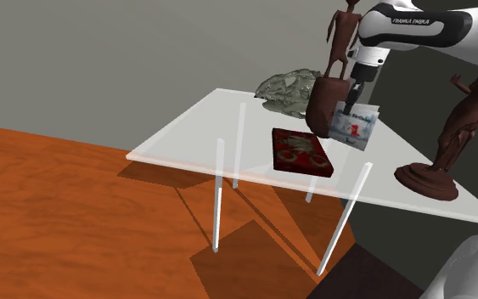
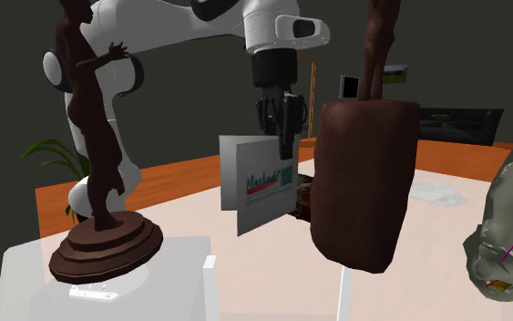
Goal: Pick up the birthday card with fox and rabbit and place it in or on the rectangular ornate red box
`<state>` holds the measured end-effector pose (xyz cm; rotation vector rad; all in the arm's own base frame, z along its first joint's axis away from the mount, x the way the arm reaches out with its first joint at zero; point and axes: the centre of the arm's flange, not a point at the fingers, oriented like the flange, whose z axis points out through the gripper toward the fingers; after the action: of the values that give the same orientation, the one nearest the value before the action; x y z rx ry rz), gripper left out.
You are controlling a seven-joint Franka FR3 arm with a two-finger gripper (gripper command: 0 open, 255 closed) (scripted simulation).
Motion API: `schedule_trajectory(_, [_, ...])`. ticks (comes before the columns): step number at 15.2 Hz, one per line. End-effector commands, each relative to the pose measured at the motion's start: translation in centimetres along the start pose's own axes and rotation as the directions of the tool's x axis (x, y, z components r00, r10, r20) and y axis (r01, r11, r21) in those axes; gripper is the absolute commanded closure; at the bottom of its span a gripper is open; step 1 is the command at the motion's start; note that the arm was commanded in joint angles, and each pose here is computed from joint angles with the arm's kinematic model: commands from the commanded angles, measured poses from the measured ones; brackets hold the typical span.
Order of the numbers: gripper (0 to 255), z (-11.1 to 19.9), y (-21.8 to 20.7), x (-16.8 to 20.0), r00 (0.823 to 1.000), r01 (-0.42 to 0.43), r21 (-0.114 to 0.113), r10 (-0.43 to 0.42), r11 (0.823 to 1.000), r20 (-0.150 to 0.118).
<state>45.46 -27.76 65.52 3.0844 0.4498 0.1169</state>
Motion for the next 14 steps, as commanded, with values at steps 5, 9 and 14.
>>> schedule_trajectory(5, [255,-3.2,0.2,0.2,1.0,0.0,0.0,0.0,1.0,0.0])
schedule_trajectory(9, [255,-5.3,0.2,0.4,1.0,0.0,0.0,0.0,1.0,0.0])
schedule_trajectory(14, [255,-7.4,-1.6,2.2,1.0,0.0,0.0,0.0,1.0,0.0])
